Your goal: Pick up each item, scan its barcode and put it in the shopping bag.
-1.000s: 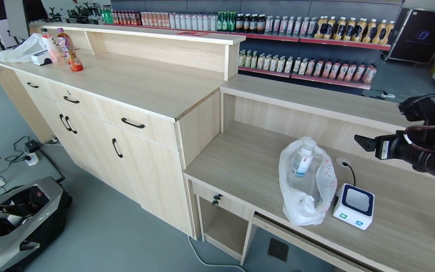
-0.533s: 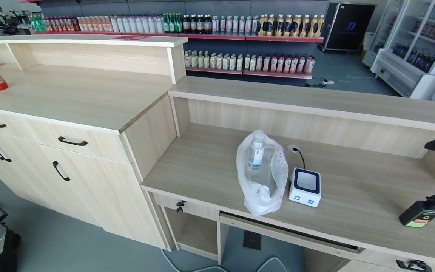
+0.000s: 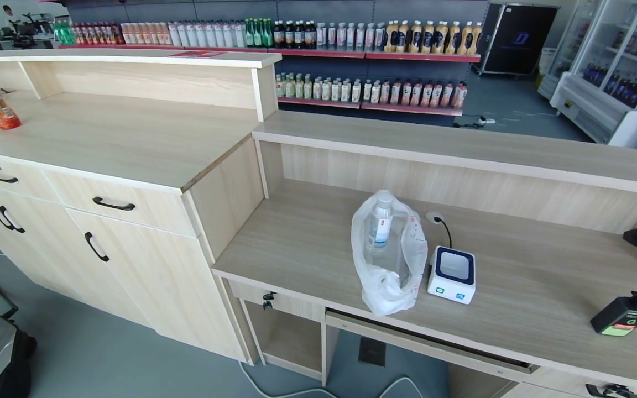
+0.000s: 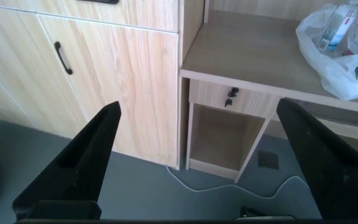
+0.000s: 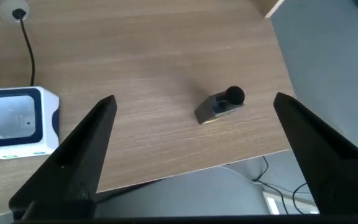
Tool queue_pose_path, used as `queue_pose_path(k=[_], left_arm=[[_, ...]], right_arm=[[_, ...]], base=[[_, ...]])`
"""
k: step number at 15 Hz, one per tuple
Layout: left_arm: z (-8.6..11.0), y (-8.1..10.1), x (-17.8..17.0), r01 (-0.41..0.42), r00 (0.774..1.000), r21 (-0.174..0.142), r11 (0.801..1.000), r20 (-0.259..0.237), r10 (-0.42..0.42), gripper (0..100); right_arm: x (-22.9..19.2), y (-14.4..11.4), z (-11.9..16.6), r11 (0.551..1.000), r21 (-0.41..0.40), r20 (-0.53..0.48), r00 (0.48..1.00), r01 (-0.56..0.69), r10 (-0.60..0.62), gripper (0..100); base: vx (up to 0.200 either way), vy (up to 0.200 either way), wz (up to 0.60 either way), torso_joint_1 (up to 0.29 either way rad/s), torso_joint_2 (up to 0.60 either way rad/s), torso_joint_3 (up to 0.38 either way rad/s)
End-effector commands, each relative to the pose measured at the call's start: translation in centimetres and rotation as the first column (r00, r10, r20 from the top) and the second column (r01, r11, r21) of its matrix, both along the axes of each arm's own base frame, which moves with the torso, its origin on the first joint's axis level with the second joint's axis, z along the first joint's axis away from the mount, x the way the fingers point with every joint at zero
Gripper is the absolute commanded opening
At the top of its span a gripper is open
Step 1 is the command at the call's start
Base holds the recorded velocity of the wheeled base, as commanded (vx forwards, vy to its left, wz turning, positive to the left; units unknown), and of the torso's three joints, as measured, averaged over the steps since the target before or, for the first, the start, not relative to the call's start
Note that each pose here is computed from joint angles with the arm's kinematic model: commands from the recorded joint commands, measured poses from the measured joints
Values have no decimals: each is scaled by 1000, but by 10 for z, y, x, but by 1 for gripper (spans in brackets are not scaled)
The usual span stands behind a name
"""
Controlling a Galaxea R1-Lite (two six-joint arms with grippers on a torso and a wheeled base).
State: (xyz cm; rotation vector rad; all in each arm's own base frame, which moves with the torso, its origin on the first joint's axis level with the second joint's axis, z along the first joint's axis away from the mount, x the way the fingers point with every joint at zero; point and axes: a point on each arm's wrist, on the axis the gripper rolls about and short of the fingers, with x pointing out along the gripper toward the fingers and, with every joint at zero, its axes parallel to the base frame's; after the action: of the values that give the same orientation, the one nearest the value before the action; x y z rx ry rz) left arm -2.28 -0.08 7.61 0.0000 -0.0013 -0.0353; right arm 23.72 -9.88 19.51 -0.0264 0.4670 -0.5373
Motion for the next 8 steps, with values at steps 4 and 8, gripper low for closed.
queue_pose_path(k=[4, 8], left_arm=[[0, 0, 0, 1, 1000, 0, 1000, 0, -1, 100], [0, 0, 0, 1, 1000, 0, 1000, 0, -1, 100]], right_arm=[[-10, -41, -41, 987, -3, -141, 977, 160, -159, 100], [-38, -66, -87, 948, -48, -249, 916, 314, -316, 100]], base=[[0, 0, 0, 0, 0, 0], [0, 0, 0, 0, 0, 0]])
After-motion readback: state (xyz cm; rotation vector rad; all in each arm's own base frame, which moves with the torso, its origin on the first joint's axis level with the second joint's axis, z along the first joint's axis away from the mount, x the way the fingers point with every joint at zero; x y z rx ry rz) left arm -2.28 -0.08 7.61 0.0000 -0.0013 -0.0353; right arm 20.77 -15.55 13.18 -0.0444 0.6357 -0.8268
